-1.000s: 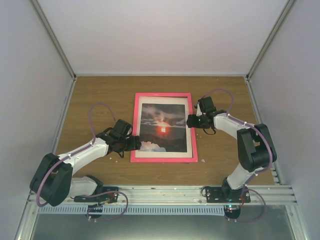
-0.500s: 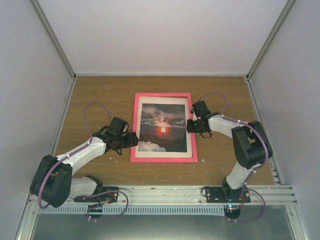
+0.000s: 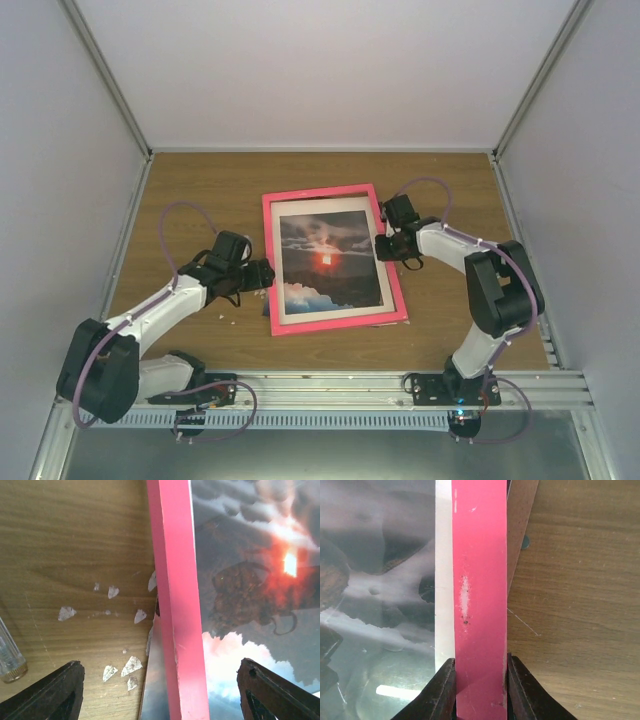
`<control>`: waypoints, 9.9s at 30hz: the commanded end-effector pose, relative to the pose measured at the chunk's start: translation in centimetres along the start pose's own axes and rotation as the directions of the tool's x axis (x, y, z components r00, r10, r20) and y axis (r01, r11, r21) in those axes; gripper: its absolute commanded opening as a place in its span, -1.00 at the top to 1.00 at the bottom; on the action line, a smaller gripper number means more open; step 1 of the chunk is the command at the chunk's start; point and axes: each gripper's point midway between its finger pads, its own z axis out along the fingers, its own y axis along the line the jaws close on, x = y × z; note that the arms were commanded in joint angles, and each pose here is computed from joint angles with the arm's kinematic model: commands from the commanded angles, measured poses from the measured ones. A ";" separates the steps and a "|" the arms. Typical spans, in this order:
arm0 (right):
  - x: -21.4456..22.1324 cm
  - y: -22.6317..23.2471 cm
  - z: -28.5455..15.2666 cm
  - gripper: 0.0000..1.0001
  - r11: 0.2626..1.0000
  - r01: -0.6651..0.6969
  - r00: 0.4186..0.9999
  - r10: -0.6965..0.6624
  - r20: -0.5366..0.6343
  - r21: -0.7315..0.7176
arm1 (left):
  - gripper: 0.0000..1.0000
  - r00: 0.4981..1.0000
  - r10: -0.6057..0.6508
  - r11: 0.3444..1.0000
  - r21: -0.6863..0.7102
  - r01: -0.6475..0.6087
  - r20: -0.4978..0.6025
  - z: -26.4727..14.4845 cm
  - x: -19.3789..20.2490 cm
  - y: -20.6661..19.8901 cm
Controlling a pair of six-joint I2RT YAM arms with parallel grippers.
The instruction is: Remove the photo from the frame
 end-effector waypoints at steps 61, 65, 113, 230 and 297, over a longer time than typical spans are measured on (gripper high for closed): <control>-7.1 -38.3 -1.6 0.80 0.930 0.006 1.000 -0.008 0.005 0.366 | -0.98 0.971 0.086 0.991 0.080 -0.106 0.223 -3.9 -2.5 -2.9; -7.7 -38.5 -0.9 0.70 0.935 -0.005 1.000 -0.004 0.023 0.354 | -0.98 0.974 0.081 0.993 0.064 -0.096 0.212 -3.6 -2.3 -2.6; 2.1 15.4 -7.0 -0.48 0.699 0.709 0.664 -0.619 0.420 -0.089 | -0.90 0.994 -0.058 0.989 0.129 0.069 -0.091 1.0 2.5 0.2; 3.1 17.9 -1.1 -0.57 0.515 0.818 0.443 -0.848 0.290 0.257 | 0.09 0.978 0.017 0.997 0.076 -0.001 -0.210 3.6 6.3 0.3; 1.4 4.7 -1.0 -0.74 0.984 0.101 0.993 -0.090 0.079 -0.149 | -0.13 0.987 -0.019 0.985 0.164 0.045 -0.159 4.0 3.5 -2.7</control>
